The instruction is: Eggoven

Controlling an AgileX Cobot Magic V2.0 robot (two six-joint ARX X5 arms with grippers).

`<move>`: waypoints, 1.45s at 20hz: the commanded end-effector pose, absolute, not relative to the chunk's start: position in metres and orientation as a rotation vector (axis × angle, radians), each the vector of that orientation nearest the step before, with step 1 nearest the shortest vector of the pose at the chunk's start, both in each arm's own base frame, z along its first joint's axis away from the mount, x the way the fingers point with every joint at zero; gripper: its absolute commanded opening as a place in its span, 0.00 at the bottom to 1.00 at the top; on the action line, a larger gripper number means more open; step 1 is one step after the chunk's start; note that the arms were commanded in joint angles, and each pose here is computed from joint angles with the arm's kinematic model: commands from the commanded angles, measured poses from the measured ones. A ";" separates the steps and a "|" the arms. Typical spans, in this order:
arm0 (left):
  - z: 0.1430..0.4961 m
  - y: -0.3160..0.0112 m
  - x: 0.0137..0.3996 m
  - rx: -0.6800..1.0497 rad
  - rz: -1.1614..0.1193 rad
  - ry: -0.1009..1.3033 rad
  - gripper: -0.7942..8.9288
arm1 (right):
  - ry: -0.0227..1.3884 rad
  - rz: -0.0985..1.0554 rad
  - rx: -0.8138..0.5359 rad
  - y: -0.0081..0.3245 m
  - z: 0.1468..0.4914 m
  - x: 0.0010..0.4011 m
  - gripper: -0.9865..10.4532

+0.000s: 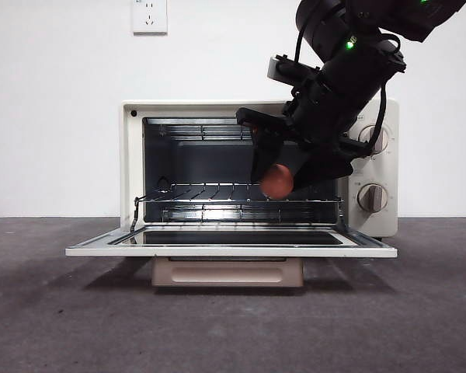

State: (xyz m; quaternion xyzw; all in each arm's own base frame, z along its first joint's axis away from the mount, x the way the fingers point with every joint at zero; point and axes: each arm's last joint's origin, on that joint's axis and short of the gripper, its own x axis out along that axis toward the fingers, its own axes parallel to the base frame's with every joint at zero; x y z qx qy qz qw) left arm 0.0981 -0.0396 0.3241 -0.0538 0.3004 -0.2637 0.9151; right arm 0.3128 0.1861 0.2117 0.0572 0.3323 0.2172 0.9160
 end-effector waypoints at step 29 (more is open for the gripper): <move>0.225 -0.055 0.212 -0.405 -0.590 0.714 0.09 | 0.457 0.595 0.103 0.100 0.375 0.142 0.36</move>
